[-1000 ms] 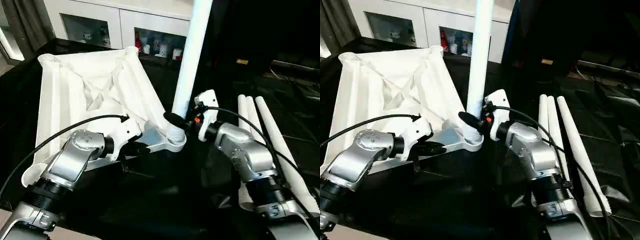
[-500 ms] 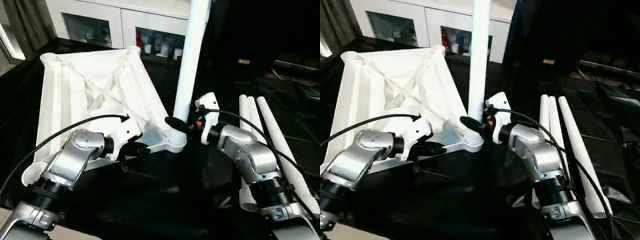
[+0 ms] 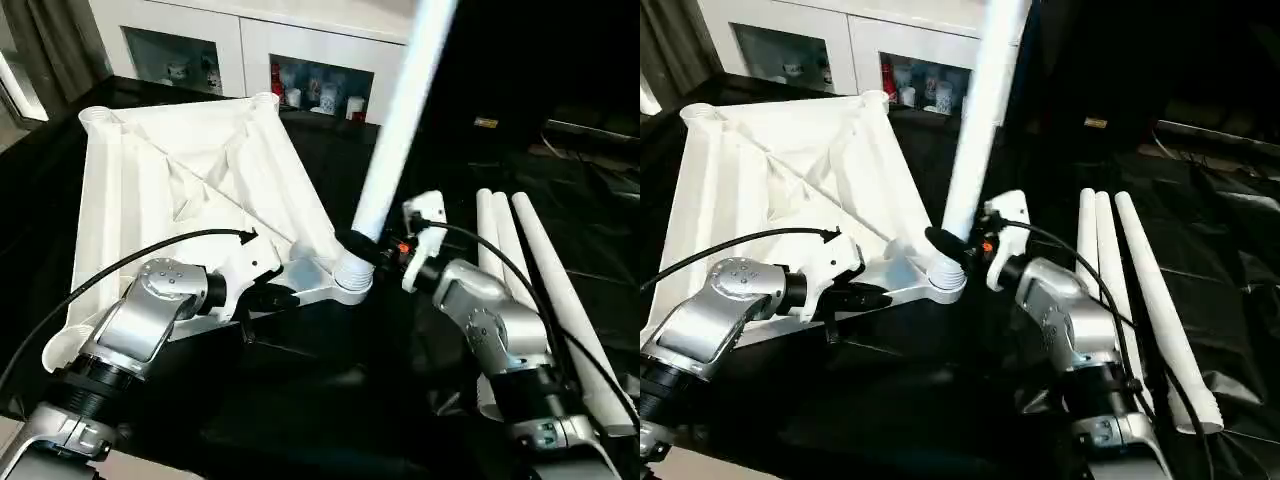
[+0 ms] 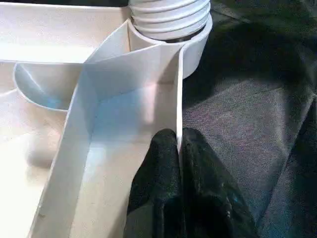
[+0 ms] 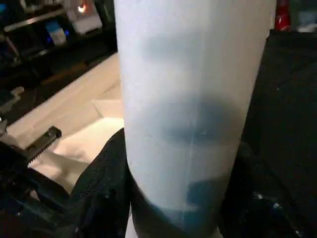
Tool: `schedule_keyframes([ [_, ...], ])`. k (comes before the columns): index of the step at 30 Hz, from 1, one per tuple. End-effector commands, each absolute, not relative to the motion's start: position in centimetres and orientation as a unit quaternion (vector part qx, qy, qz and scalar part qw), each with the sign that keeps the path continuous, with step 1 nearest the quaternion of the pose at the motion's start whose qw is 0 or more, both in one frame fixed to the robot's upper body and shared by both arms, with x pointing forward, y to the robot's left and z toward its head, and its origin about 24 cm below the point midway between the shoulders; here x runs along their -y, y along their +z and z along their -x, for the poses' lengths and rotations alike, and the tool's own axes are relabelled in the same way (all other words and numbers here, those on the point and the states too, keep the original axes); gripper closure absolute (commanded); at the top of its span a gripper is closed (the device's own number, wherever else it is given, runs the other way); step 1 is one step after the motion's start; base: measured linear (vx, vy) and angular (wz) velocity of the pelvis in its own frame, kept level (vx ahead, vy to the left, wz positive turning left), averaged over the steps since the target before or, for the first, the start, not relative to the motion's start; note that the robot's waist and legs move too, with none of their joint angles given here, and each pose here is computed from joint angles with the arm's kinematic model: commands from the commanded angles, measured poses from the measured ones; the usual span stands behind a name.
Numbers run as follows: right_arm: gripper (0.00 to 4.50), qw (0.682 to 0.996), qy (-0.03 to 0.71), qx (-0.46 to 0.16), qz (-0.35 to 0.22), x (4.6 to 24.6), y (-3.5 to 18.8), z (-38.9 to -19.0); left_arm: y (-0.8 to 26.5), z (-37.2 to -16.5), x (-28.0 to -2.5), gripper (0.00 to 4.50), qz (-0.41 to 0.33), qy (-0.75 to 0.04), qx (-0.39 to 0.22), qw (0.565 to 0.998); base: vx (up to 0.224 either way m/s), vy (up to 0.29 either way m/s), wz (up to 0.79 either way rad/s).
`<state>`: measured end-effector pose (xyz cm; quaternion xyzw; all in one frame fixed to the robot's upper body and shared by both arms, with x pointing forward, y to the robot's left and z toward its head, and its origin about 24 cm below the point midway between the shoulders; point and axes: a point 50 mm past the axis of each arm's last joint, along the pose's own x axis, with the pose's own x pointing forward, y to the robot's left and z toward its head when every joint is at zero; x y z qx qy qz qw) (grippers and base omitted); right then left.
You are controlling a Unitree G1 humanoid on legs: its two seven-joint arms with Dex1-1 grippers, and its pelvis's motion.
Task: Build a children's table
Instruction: Insert table leg to table base
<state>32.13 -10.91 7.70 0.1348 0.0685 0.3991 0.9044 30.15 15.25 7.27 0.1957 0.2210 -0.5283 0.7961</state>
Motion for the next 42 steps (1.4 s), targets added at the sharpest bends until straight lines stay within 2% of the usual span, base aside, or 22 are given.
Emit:
schedule_keyframes([
  [1,2.61,0.907,0.379,-0.104,-0.148,11.4,5.4,-31.4,8.0,-30.5,-15.1,4.50,-0.182,-0.534,-0.198,0.801,0.000,0.000,0.00],
  [6,2.61,0.910,0.368,-0.088,-0.168,11.5,4.7,-30.9,8.1,-30.8,-15.1,4.50,-0.185,-0.531,-0.195,0.803,0.000,0.000,0.00],
  [12,2.61,0.915,0.360,-0.079,-0.165,11.5,3.7,-30.1,8.3,-31.2,-15.2,4.50,-0.191,-0.529,-0.193,0.804,0.000,0.000,0.00],
  [18,2.61,0.917,0.369,-0.071,-0.133,11.2,3.3,-29.7,8.4,-31.5,-15.1,4.50,-0.196,-0.529,-0.192,0.803,0.000,0.000,0.00],
  [30,2.61,0.917,0.372,-0.058,-0.130,10.9,3.2,-29.5,8.3,-31.7,-14.7,4.50,-0.197,-0.532,-0.189,0.801,0.000,0.000,0.00],
  [36,2.61,0.906,0.407,-0.072,-0.086,10.2,3.1,-29.3,8.2,-31.8,-14.5,4.50,-0.202,-0.537,-0.191,0.796,0.000,0.000,0.00],
  [42,2.61,0.901,0.418,-0.077,-0.081,10.0,3.0,-29.3,8.0,-31.6,-14.5,4.50,-0.201,-0.537,-0.192,0.796,0.000,0.000,0.00],
])
